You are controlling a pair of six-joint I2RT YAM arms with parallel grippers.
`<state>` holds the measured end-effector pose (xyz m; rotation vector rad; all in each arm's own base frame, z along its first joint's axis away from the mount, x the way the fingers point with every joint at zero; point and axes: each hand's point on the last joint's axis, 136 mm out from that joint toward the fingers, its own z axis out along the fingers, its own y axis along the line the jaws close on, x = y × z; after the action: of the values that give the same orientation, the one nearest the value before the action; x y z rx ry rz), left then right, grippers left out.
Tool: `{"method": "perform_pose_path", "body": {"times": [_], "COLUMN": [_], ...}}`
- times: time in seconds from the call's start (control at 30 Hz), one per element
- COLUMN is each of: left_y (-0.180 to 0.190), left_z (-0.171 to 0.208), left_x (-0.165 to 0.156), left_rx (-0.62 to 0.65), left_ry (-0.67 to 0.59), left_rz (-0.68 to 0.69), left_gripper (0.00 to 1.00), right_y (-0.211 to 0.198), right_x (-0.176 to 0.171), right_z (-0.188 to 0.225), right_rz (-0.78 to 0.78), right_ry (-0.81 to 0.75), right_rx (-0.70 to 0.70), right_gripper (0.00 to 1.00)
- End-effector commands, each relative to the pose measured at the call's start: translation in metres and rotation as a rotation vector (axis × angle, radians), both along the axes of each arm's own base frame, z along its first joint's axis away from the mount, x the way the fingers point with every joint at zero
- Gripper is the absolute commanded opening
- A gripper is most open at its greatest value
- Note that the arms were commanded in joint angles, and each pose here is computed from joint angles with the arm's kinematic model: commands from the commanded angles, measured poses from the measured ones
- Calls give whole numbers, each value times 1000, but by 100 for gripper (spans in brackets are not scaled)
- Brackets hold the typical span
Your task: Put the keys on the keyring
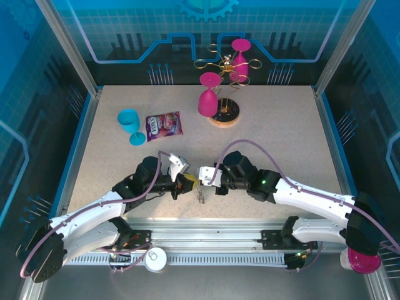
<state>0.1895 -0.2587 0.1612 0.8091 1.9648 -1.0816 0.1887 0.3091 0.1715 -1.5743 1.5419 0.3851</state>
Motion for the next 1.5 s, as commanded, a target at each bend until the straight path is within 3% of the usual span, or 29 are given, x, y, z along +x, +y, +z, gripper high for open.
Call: {"method": "perform_pose_path", "body": {"times": [0.0,0.83,1.27,1.33,1.47], "left_y": [-2,-5,-1,-1,1], "left_z": [10,19,25,28,41], "left_x": [5,0,5,4,7], "left_rx": [-19,-50,-83,-102,-146], "left_ry": [-19,-44,-88,-111,-218], "left_rz": [13,-28,20,16,29], "left_gripper": [0,0,0,0,0], "right_y": [6,14,9,10,7], "right_x": [-12,-22,-26,-32,-52], "right_z": [-1,-4,-5,-4,4], "right_rz": [56,111,96,114,167], "right_ry": [-4,18,18,49,121], "right_rx": [1,-5,-17,-5,32], "right_gripper": [0,0,0,6,32]}}
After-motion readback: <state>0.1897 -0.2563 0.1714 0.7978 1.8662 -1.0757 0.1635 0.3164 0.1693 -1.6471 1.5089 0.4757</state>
